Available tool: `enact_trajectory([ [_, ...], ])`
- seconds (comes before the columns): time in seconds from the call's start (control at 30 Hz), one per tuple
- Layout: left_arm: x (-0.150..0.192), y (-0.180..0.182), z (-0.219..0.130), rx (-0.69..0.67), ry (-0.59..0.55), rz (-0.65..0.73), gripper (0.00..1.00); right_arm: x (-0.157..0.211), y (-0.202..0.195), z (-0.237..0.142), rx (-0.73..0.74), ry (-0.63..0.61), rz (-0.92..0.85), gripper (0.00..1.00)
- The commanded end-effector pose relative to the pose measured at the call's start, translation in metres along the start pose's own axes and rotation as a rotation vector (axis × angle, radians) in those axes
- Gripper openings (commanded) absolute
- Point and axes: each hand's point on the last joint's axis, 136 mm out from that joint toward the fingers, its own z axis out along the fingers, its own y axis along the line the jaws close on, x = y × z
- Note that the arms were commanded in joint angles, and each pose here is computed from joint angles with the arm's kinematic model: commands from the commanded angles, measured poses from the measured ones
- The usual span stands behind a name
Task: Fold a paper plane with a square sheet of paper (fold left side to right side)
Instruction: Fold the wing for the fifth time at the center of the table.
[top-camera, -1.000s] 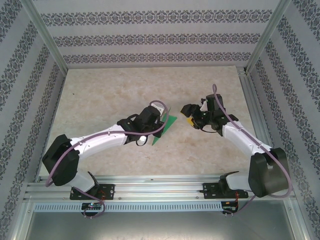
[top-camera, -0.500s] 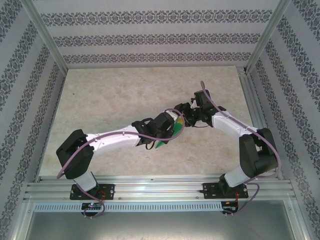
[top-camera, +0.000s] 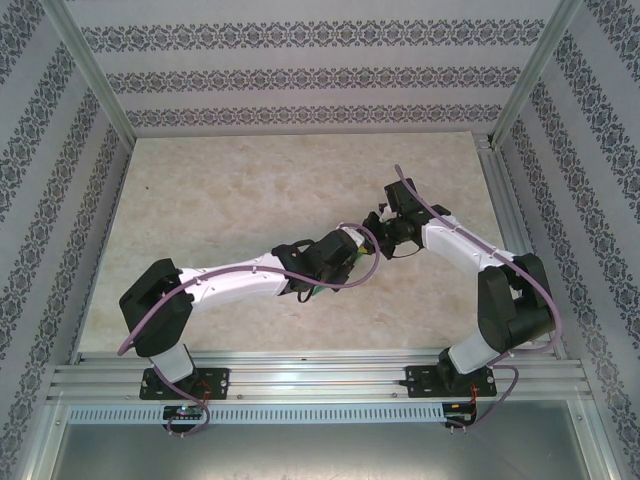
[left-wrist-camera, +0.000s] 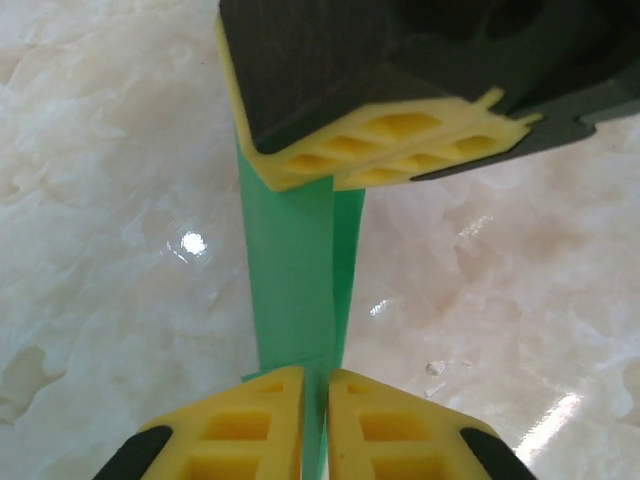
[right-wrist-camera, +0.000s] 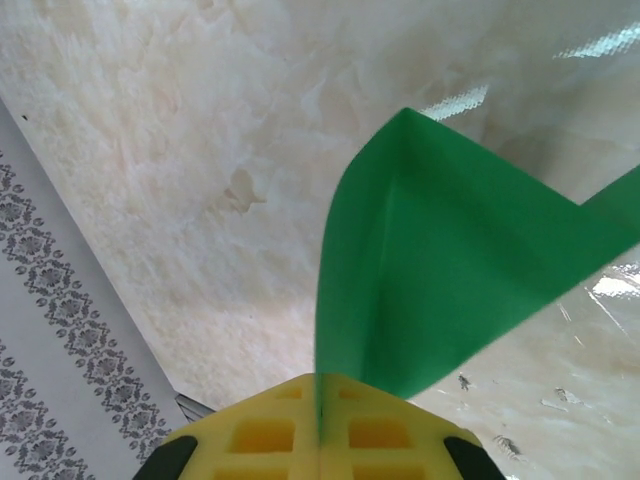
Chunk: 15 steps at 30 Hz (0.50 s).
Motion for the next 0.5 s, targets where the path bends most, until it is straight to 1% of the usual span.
enact_trajectory([
  [0.0, -0.006, -0.007, -0.012, 0.03, -0.027, 0.042, 0.35, 0.005, 0.006, -0.007, 0.013, 0.01, -0.036, 0.0],
  [0.03, -0.005, -0.009, -0.013, 0.043, -0.027, 0.049, 0.4, 0.005, 0.005, -0.007, 0.016, 0.011, -0.034, 0.0],
  [0.1, -0.001, -0.011, -0.011, 0.053, -0.015, 0.059, 0.48, 0.006, 0.004, -0.006, 0.016, 0.015, -0.034, 0.0],
  [0.2, 0.003, -0.008, -0.004, 0.03, 0.008, 0.061, 0.52, 0.008, 0.004, -0.005, 0.013, 0.022, -0.032, 0.0],
  [0.37, 0.004, -0.011, 0.009, 0.023, 0.028, 0.063, 0.53, 0.009, 0.004, -0.006, -0.001, 0.02, -0.03, 0.0],
  [0.47, 0.006, -0.017, 0.016, 0.044, 0.041, 0.062, 0.49, 0.011, 0.004, -0.005, -0.014, 0.024, -0.022, 0.0],
])
